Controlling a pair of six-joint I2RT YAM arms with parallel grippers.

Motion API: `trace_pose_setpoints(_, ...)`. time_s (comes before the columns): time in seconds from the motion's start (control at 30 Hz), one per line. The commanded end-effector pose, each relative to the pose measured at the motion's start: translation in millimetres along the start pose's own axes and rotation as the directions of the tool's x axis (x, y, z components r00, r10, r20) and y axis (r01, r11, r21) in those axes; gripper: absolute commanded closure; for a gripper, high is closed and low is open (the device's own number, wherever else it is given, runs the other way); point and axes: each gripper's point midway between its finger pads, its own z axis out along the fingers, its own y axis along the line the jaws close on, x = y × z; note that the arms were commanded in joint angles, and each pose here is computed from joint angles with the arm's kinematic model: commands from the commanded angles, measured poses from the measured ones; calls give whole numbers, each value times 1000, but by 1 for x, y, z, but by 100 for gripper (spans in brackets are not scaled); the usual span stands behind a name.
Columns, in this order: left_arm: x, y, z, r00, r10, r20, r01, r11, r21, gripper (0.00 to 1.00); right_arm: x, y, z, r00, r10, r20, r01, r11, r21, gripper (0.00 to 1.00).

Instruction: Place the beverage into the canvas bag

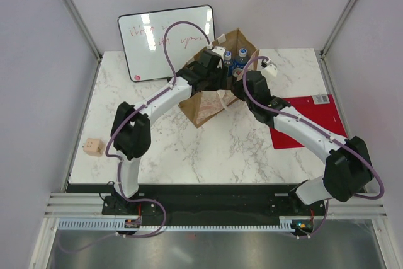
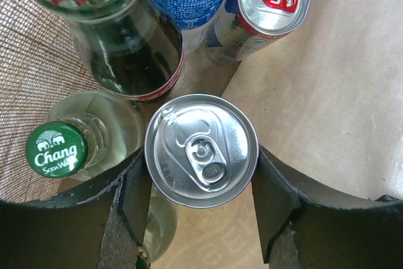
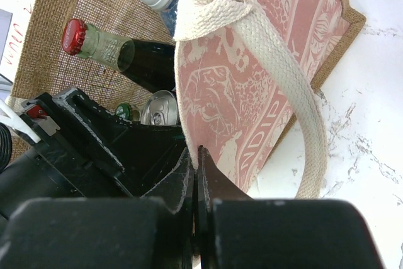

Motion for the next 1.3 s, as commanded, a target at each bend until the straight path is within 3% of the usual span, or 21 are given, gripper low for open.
trace_pose_setpoints(0.0,-25,-22,-2,997,21,76,-25,998,56,69,-8,22,-10,1000,27,10,-26,996,-84,100)
trace_pose_setpoints(0.33,-19,-20,-6,999,10,34,-12,999,42,40,-6,17,-8,1000,16,13,-15,998,-64,100)
trace_pose_setpoints(0.5,-23,-21,-14,999,2,37,-4,999,46,30,-4,14,-6,1000,11,7,-11,998,-57,100)
trace_pose_setpoints(0.53,-24,-21,-15,999,2,40,-4,999,44,20,-3,16,-6,1000,9,4,-8,998,-59,100)
trace_pose_setpoints(0.57,-26,-21,-18,999,-1,43,0,999,43,17,-3,15,-5,1000,3,5,-2,998,-57,100)
trace_pose_setpoints(1.0,-62,-30,-66,989,-64,130,54,995,83,9,-8,19,-6,1000,-26,2,26,998,-52,100)
trace_pose_setpoints(1.07,-70,-33,-78,985,-88,150,73,992,100,9,-12,20,-8,999,-32,3,32,998,-50,95)
trace_pose_setpoints(1.1,-72,-34,-83,983,-94,155,77,991,108,1,-12,23,-11,999,-35,1,35,998,-60,94)
trace_pose_setpoints(1.27,-89,-32,-125,969,-111,219,85,989,123,0,-25,33,-23,998,-54,22,56,994,-96,84)
